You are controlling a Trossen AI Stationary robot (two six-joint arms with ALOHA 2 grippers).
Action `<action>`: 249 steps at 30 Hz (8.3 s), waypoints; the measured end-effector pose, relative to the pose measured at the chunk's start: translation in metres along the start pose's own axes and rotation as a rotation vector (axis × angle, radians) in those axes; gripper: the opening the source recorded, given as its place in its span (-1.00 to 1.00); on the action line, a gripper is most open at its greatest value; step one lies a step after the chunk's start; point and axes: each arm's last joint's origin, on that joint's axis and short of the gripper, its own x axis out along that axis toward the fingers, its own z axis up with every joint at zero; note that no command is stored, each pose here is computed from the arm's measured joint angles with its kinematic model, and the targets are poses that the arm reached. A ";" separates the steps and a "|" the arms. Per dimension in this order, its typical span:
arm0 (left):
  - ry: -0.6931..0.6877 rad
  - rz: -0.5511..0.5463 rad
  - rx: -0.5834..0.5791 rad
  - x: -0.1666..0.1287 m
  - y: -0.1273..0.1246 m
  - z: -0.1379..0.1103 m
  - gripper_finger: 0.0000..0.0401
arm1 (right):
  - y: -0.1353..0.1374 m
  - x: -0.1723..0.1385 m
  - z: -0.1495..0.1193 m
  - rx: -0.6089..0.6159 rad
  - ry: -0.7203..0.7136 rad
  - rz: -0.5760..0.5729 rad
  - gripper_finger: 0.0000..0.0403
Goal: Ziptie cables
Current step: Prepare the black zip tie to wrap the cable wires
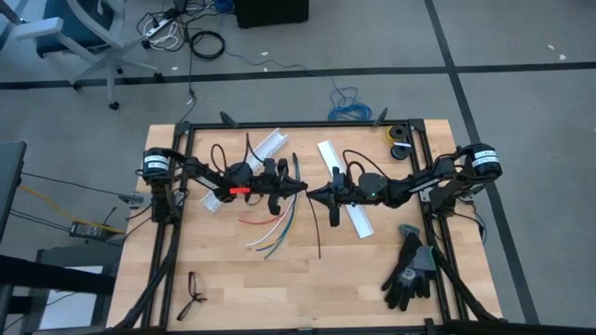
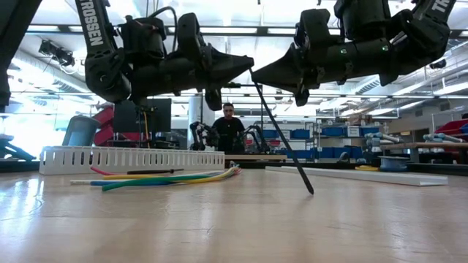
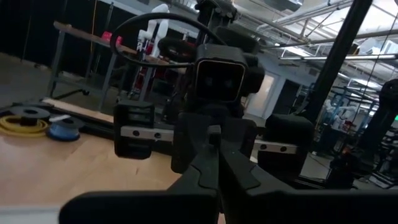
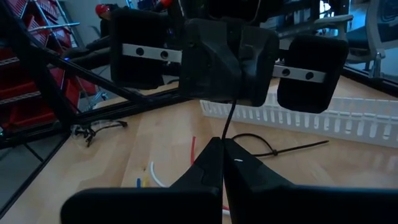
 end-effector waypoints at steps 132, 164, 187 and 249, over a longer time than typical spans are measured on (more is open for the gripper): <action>0.128 0.207 -0.595 0.004 0.019 -0.012 -1.00 | 0.117 0.036 -0.092 -1.541 0.552 0.159 -0.64; 0.167 0.246 -0.564 0.001 0.026 -0.014 -1.00 | 0.136 0.031 -0.093 -1.358 0.460 0.217 -0.64; 0.130 0.260 -0.585 0.003 0.022 -0.014 -1.00 | 0.137 0.031 -0.092 -1.385 0.449 0.222 -0.64; 0.163 0.181 0.613 -0.001 0.005 -0.016 -1.00 | -0.010 0.029 -0.032 0.203 0.183 0.260 -1.00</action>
